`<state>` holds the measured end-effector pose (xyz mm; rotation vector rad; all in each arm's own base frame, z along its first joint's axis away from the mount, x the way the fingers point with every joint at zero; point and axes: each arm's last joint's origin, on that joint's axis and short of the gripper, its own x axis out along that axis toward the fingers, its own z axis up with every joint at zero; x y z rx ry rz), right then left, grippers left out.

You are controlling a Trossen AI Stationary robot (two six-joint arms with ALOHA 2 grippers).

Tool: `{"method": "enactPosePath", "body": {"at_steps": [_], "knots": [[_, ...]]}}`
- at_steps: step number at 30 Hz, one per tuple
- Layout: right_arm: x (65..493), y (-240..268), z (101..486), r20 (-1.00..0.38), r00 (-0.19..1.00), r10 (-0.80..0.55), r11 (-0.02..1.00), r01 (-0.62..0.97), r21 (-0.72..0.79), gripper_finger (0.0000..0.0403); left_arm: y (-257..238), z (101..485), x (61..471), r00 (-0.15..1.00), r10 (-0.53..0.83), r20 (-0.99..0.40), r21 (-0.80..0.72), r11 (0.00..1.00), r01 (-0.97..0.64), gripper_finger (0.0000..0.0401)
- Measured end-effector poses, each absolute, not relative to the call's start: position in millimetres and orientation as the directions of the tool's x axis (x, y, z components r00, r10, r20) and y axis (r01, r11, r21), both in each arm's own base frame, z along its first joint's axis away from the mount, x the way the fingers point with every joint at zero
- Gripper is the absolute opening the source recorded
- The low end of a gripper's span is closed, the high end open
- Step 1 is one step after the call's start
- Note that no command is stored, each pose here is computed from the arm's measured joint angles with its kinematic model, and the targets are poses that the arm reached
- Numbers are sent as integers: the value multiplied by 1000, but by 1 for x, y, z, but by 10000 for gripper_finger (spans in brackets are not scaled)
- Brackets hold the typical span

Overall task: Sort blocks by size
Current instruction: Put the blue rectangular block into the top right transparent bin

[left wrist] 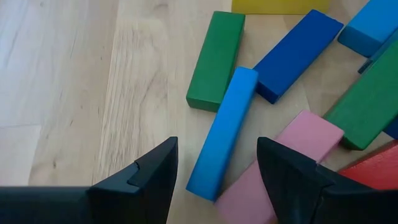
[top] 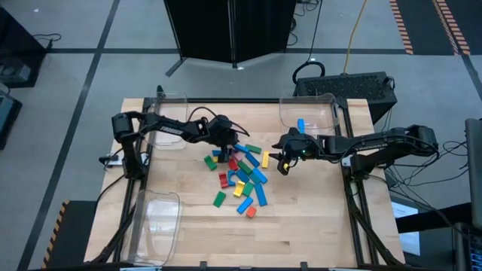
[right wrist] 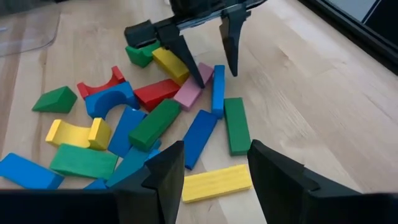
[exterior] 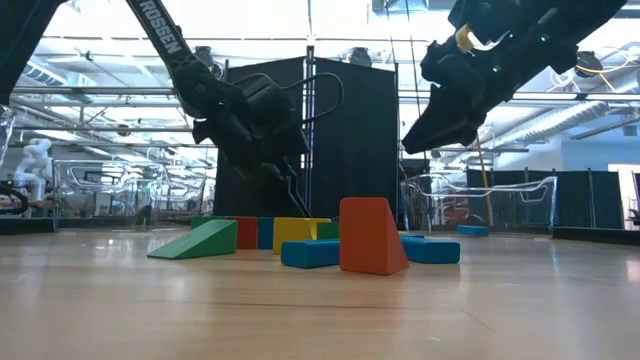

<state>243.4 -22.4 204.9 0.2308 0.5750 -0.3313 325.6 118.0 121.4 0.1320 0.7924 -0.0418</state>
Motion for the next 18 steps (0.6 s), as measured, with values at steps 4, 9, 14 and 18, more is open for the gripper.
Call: {"method": "enactPosePath", "body": {"at_steps": [4,9,14,18], "knots": [[245,-23,207,-548,801,-243,921,368,130,169,118,121,325,698,10,-716,99,991,88,202],[246,-23,209,-529,813,-243,921,365,137,169,118,121,325,695,9,-719,97,991,88,147],[246,-23,209,-529,813,-243,921,365,137,169,117,119,324,688,8,-726,92,992,85,93],[246,-23,209,-527,814,-244,910,380,165,169,118,119,324,685,13,-728,61,997,46,58]]}}
